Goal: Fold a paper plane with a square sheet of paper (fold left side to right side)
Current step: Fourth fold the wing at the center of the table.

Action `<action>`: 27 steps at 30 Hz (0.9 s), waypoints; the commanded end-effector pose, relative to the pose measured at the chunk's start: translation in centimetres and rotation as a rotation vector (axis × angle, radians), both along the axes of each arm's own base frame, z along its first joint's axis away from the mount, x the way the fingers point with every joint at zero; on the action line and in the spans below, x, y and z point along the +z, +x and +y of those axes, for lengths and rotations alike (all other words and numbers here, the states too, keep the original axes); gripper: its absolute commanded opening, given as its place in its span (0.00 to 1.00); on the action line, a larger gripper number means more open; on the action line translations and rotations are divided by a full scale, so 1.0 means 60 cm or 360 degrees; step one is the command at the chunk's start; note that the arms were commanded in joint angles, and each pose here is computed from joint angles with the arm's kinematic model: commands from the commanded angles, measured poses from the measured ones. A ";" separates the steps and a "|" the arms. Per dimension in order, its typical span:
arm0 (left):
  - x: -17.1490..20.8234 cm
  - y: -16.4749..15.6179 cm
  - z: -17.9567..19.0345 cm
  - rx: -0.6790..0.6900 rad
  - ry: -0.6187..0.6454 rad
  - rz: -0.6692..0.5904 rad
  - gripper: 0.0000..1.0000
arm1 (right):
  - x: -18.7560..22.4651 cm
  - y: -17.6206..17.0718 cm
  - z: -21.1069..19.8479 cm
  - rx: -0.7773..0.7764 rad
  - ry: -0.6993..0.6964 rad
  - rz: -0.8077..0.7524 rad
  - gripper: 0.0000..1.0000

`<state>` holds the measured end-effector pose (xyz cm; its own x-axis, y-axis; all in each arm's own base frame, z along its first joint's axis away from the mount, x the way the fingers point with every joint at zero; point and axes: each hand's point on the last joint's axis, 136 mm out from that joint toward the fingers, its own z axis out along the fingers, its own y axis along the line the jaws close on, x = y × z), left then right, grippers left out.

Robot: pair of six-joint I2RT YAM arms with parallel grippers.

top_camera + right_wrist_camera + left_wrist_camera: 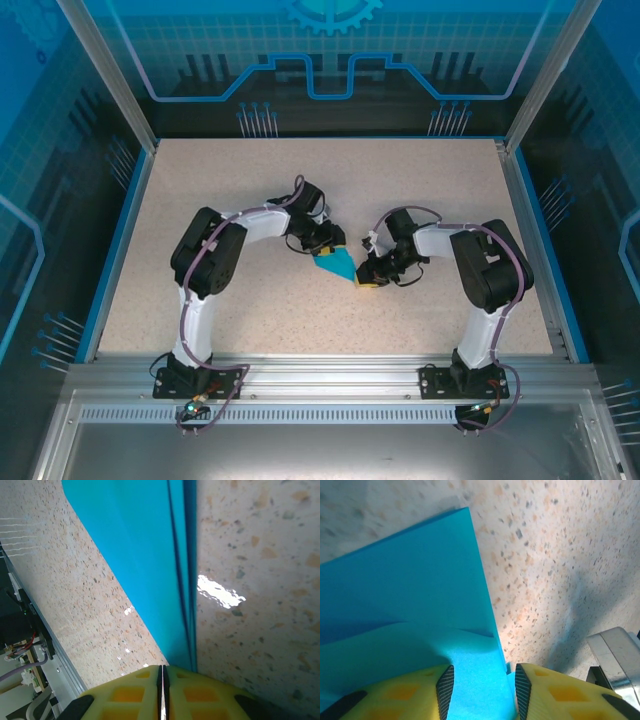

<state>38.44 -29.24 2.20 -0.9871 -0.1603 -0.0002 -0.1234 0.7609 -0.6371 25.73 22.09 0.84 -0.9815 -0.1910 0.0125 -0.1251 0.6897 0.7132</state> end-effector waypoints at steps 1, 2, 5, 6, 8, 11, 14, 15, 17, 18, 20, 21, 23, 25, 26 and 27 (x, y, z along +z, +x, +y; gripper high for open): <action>-0.066 0.024 0.099 0.0126 0.0263 0.0055 0.44 | -0.070 -0.097 -0.068 -0.0048 -0.0379 0.0430 0.12; -0.065 0.029 0.105 0.0134 0.0265 0.0048 0.44 | -0.071 -0.097 -0.068 -0.0051 -0.0379 0.0433 0.12; -0.061 0.045 0.122 0.0162 0.0244 0.0041 0.45 | -0.072 -0.097 -0.068 -0.0053 -0.0379 0.0436 0.12; -0.059 0.049 0.125 0.0163 0.0240 0.0036 0.46 | -0.071 -0.096 -0.068 -0.0056 -0.0379 0.0436 0.12; -0.055 0.054 0.124 0.0155 0.0228 0.0029 0.46 | -0.068 -0.093 -0.063 -0.0051 -0.0343 0.0422 0.12; -0.058 0.051 0.113 0.0138 0.0177 0.0046 0.46 | -0.042 -0.077 -0.044 -0.0040 -0.0210 0.0328 0.12; -0.059 0.048 0.109 0.0134 0.0163 0.0040 0.46 | 0.008 -0.048 -0.027 -0.0040 -0.0080 0.0166 0.13; -0.059 0.047 0.108 0.0131 0.0165 0.0039 0.46 | 0.030 -0.035 -0.022 -0.0047 -0.0043 0.0102 0.13; -0.057 0.047 0.106 0.0127 0.0164 0.0036 0.46 | 0.074 -0.003 -0.008 -0.0060 0.0045 -0.0025 0.14; -0.058 0.045 0.105 0.0123 0.0164 0.0040 0.46 | 0.089 0.011 -0.002 -0.0081 0.0074 -0.0061 0.14; -0.060 0.042 0.101 0.0115 0.0165 0.0044 0.46 | 0.116 0.041 0.018 -0.0100 0.0152 -0.0133 0.14; -0.060 0.041 0.099 0.0112 0.0163 0.0042 0.46 | 0.118 0.052 0.025 -0.0104 0.0147 -0.0149 0.14; -0.060 0.039 0.095 0.0106 0.0162 0.0041 0.46 | 0.117 0.080 0.041 -0.0103 0.0112 -0.0187 0.14; -0.060 0.038 0.092 0.0101 0.0162 0.0042 0.46 | 0.109 0.100 0.057 -0.0103 0.0097 -0.0197 0.14; -0.060 0.038 0.092 0.0101 0.0163 0.0042 0.46 | 0.102 0.110 0.067 -0.0103 0.0092 -0.0195 0.14; -0.060 0.036 0.089 0.0095 0.0162 0.0043 0.46 | 0.097 0.117 0.076 -0.0094 0.0085 -0.0194 0.14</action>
<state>42.53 -24.30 2.32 -0.9705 -0.2372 -0.0439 -0.1562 0.7566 -0.6350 32.25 25.23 8.34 -0.9778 -0.1314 -0.1633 -0.2094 0.6414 0.7381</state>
